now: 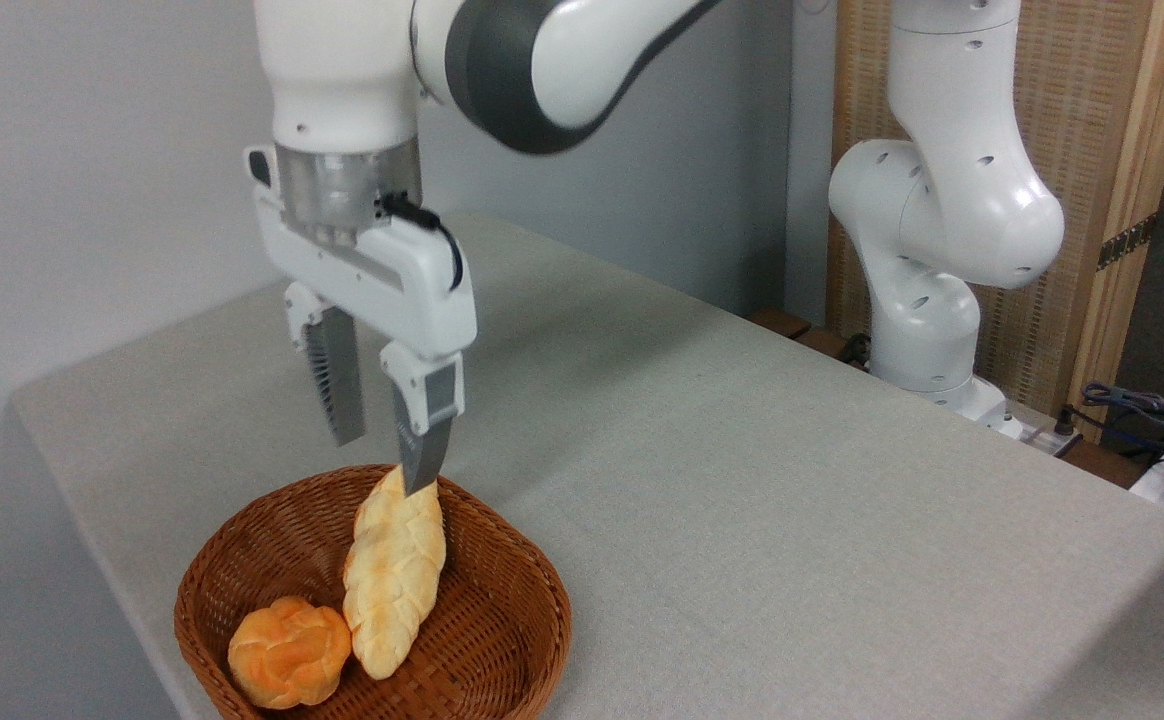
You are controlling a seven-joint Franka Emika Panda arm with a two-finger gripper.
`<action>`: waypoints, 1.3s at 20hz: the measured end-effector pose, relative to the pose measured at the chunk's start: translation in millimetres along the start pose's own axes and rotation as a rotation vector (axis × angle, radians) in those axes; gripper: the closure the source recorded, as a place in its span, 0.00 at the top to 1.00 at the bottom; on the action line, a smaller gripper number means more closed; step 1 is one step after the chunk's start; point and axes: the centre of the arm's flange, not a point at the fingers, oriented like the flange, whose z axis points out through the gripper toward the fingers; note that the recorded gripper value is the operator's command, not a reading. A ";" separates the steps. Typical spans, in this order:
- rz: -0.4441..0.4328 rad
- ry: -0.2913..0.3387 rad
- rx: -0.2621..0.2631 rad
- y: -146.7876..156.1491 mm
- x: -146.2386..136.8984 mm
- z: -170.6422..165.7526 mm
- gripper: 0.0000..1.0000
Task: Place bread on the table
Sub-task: 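Close the gripper around the end of the long bread roll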
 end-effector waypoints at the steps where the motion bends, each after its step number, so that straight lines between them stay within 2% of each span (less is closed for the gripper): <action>1: -0.009 0.008 0.000 -3.0 0.9 3.4 1.00; 5: -0.041 0.015 0.003 -13.6 5.8 28.2 1.00; 11: -0.045 -0.038 -0.026 -17.2 7.5 67.8 1.00; 14: -0.032 -0.070 -0.020 -18.2 7.3 82.6 0.98; 16: -0.018 -0.092 -0.017 -16.4 8.6 93.0 0.61; 17: -0.016 -0.095 -0.017 -15.8 9.0 95.0 0.32; 18: -0.011 -0.100 -0.016 -15.1 9.5 97.0 0.26; 20: -0.004 -0.102 -0.014 -14.3 10.0 97.5 0.24; 26: -0.002 -0.100 -0.012 -14.3 10.9 96.0 0.29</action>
